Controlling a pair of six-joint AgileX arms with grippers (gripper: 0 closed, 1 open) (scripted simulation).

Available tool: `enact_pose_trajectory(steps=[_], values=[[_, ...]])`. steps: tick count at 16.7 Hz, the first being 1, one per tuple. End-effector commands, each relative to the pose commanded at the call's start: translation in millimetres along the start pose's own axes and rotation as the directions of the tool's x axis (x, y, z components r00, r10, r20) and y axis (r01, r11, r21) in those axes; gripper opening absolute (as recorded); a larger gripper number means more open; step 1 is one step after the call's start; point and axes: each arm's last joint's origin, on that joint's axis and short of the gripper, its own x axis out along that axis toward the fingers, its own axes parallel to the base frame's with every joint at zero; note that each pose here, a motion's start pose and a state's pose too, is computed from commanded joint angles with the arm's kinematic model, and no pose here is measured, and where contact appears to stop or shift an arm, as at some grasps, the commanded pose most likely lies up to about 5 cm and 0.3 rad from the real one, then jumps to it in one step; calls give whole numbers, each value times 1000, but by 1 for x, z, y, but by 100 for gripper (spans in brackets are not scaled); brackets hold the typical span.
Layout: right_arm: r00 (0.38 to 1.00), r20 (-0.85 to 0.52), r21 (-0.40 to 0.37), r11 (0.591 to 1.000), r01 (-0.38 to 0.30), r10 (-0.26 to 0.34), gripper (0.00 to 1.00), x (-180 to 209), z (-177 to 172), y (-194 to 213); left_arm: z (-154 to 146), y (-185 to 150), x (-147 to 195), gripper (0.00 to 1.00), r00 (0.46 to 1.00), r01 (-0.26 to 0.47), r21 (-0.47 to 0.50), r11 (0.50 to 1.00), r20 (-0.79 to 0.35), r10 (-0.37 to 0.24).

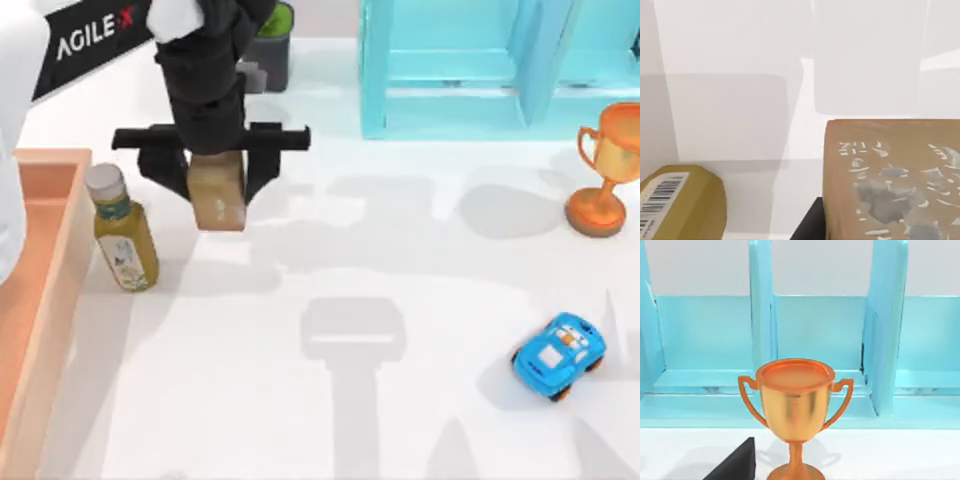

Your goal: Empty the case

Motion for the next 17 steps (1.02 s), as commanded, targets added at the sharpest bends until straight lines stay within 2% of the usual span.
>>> enact_pose_trajectory(steps=[4, 6, 8, 11, 13, 17], values=[[1000, 0, 0, 1000, 0, 0, 100, 0, 0, 0, 16, -12, -20, 0, 977, 23, -6, 1000, 210, -22], [1000, 0, 0, 1000, 0, 0, 100, 0, 0, 0, 22, -10, -16, 0, 965, 25, -19, 1000, 261, -19], [1000, 0, 0, 1000, 0, 0, 100, 0, 0, 0, 23, -5, 2, 0, 974, 15, -22, 1000, 226, -10], [1000, 0, 0, 1000, 0, 0, 100, 0, 0, 0, 9, 1, 37, 0, 998, 1, -12, 1000, 69, 0], [1000, 0, 0, 1000, 0, 0, 100, 0, 0, 0, -1, 4, 47, 0, 1000, -4, -7, 1000, -15, 4], [1000, 0, 0, 1000, 0, 0, 100, 0, 0, 0, -3, 5, 47, 0, 1000, -4, -8, 1000, -28, 4]])
